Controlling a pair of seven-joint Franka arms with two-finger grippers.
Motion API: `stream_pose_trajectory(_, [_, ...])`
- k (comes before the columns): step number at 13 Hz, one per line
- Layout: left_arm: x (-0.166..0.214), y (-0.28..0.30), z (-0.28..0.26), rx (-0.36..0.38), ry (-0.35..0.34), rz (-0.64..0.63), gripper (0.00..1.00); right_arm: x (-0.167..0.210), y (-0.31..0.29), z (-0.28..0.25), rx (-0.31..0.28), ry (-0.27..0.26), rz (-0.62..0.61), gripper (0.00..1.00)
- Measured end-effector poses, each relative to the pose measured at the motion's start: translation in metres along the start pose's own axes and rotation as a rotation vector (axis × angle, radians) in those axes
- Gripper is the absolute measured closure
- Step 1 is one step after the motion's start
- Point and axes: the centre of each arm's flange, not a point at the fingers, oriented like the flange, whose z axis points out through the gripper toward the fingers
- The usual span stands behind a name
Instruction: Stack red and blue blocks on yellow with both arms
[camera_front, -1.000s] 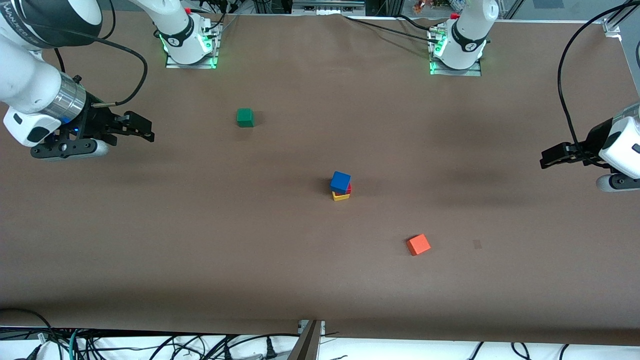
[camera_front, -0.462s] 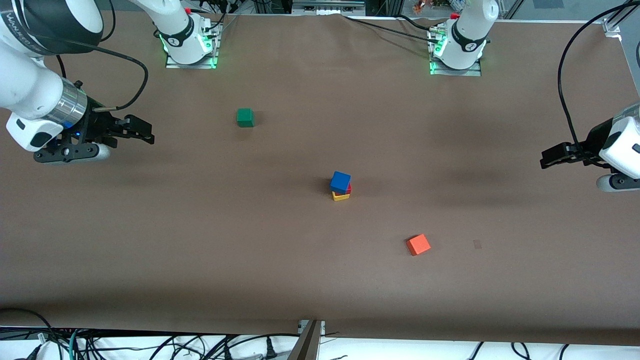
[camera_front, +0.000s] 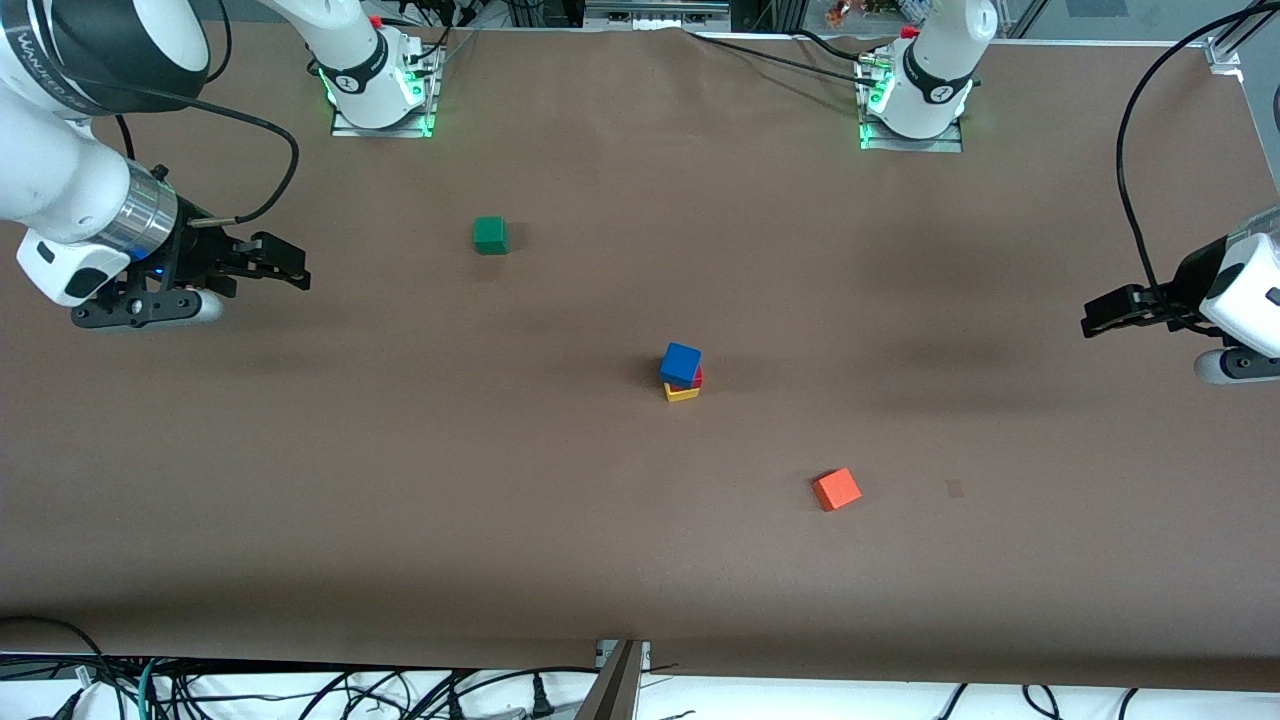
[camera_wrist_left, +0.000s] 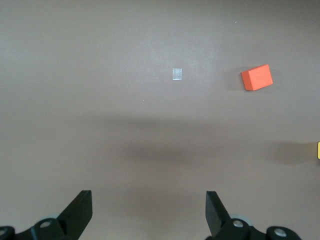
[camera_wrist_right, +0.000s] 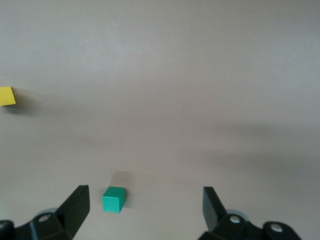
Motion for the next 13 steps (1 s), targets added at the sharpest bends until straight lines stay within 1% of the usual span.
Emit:
stream_pose_trajectory(7, [0.000,0.000,0.000,0.000,0.000,0.000,0.00,0.002,0.000,0.005,-0.002,-0.008,0.001,0.00])
stream_pose_trajectory(13, [0.000,-0.001,0.000,0.000,0.000,-0.001,0.00,0.010,0.001,0.025,-0.009,-0.033,-0.011,0.00])
